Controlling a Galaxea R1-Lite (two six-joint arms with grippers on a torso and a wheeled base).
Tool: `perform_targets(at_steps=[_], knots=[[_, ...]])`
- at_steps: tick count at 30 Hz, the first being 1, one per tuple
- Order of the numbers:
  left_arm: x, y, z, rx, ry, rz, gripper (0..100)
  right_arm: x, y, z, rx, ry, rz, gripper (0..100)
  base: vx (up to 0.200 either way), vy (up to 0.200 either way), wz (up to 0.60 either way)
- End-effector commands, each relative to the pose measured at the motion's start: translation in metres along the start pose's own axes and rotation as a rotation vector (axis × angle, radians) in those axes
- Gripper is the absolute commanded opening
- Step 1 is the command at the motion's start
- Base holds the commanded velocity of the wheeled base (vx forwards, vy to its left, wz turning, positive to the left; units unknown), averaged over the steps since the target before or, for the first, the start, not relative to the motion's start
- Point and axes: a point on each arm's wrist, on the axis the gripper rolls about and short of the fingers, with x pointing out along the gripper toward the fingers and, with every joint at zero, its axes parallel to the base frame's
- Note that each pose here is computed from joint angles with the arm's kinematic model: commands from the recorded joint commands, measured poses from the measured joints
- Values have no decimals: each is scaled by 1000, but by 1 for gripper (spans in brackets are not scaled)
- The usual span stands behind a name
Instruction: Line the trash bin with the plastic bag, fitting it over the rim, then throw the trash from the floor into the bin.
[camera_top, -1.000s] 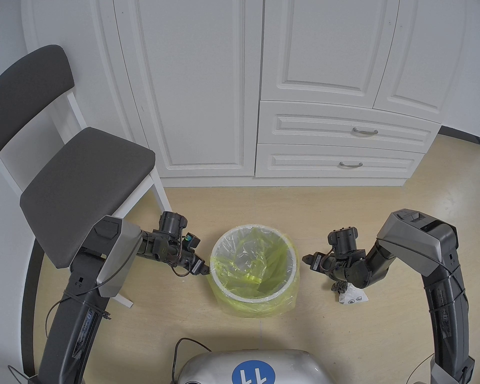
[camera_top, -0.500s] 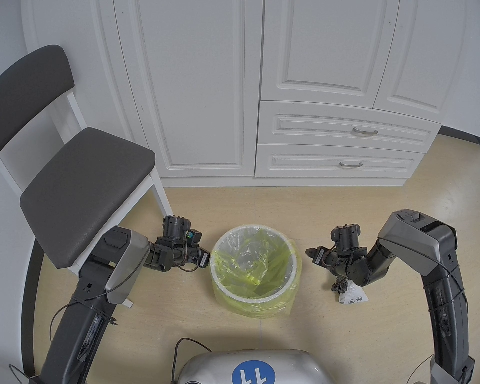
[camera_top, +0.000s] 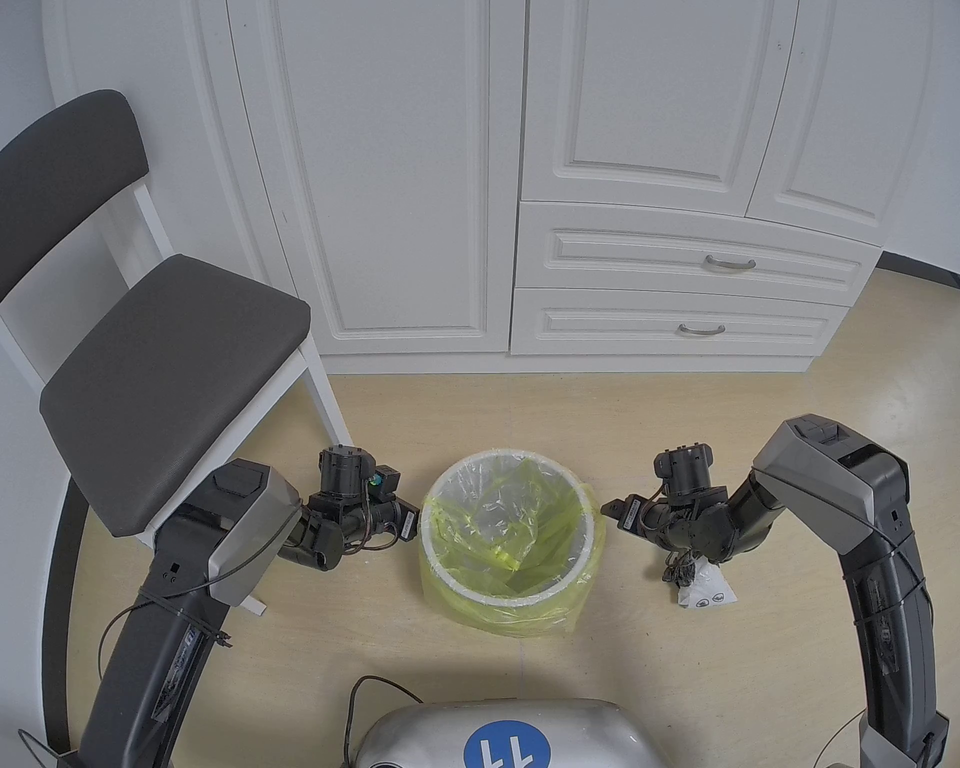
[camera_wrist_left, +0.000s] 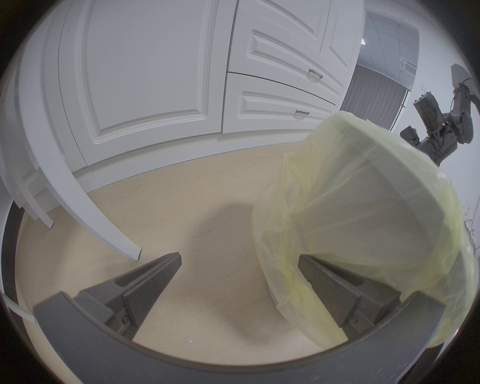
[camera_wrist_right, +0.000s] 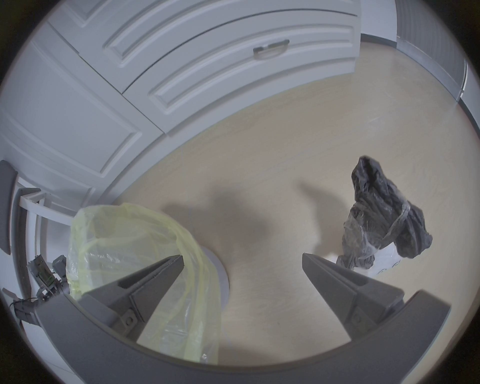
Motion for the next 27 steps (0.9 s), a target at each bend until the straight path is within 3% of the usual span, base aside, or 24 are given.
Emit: perform_targets(at_steps=[1, 7, 10, 15, 18, 21, 25, 27], knots=[[-8, -4, 4, 2, -10, 2, 100, 3, 5, 5, 0, 18, 27, 100, 0, 0, 0], [-13, 2, -1, 4, -38, 27, 100, 7, 20, 0, 14, 87, 104, 100, 0, 0, 0], [-14, 4, -2, 3, -39, 31, 100, 7, 23, 2, 15, 139, 97, 100, 0, 0, 0], [-15, 6, 0, 3, -49, 37, 100, 12, 29, 10, 9, 250, 37, 100, 0, 0, 0], [-14, 7, 1, 3, -53, 40, 100, 27, 31, 7, 3, 244, 19, 100, 0, 0, 0], [-15, 7, 3, 6, -69, 43, 100, 41, 28, 3, -71, 223, -74, 100, 0, 0, 0], [-15, 7, 5, 5, -89, 48, 100, 54, 29, 2, -77, 219, -91, 100, 0, 0, 0], [-14, 7, 6, 5, -93, 49, 100, 63, 20, -8, -98, 225, -150, 100, 0, 0, 0]])
